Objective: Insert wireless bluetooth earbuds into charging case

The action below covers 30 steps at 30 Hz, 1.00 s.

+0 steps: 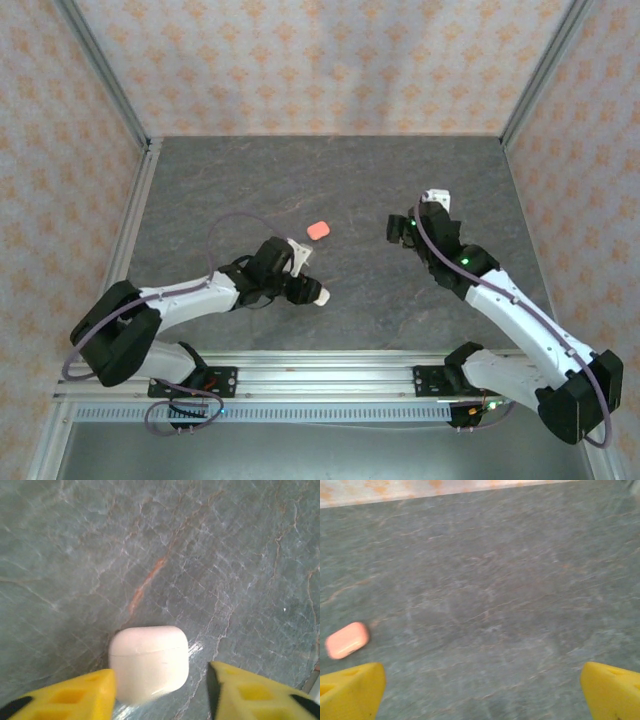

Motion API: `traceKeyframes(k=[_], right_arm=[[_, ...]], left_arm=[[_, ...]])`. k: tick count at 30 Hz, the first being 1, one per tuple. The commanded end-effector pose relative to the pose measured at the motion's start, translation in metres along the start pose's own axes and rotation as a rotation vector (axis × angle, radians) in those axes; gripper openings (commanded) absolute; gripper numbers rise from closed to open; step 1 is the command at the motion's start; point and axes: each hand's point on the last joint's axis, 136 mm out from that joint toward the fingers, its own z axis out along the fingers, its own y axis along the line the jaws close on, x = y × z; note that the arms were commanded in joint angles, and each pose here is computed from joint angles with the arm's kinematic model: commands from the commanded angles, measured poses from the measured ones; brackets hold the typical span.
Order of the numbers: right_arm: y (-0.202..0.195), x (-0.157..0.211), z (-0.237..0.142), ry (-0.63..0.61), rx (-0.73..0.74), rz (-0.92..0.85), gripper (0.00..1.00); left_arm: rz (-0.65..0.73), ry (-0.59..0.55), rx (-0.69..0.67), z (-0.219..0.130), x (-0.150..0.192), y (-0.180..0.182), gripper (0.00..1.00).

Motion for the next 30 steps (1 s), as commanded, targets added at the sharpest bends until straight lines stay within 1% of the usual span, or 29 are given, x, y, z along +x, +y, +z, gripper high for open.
traceKeyframes(k=[1, 4, 7, 9, 11, 14, 17, 21, 23, 26, 28, 30], right_arm=[[-0.026, -0.021, 0.003, -0.146, 0.147, -0.051, 0.99], [-0.038, -0.027, 0.01, -0.205, 0.201, -0.063, 0.99], [-0.058, -0.028, 0.02, -0.226, 0.244, -0.015, 0.99], [-0.074, -0.025, 0.027, -0.231, 0.272, 0.025, 0.99], [-0.084, -0.022, 0.036, -0.239, 0.29, 0.042, 0.99], [-0.093, -0.012, 0.05, -0.237, 0.309, 0.027, 0.99], [-0.103, 0.006, 0.066, -0.208, 0.335, 0.049, 0.99], [-0.111, 0.024, 0.078, -0.21, 0.348, 0.083, 0.99], [-0.116, 0.028, 0.081, -0.229, 0.362, 0.094, 0.99], [-0.121, 0.04, 0.092, -0.214, 0.378, 0.088, 0.99], [-0.124, 0.046, 0.099, -0.212, 0.381, 0.095, 0.99], [-0.124, 0.043, 0.104, -0.216, 0.374, 0.09, 0.99]], left_arm=[[0.105, -0.007, -0.1, -0.024, -0.019, 0.005, 0.59], [0.162, -0.042, -0.161, -0.044, -0.041, 0.008, 0.71], [0.195, -0.094, -0.216, -0.069, -0.066, 0.016, 0.82], [0.195, -0.138, -0.26, -0.087, -0.083, 0.027, 0.9], [0.185, -0.186, -0.329, -0.107, -0.099, 0.043, 1.0], [0.134, -0.271, -0.457, -0.133, -0.12, 0.077, 1.0], [0.053, -0.311, -0.53, -0.143, -0.127, 0.113, 1.0], [-0.037, -0.329, -0.629, -0.146, -0.127, 0.153, 1.0], [-0.042, -0.365, -0.681, -0.146, -0.126, 0.169, 1.0], [-0.032, -0.433, -0.761, -0.151, -0.122, 0.188, 1.0], [-0.075, -0.472, -0.841, -0.159, -0.115, 0.207, 1.0], [-0.13, -0.504, -0.897, -0.168, -0.107, 0.224, 1.0]])
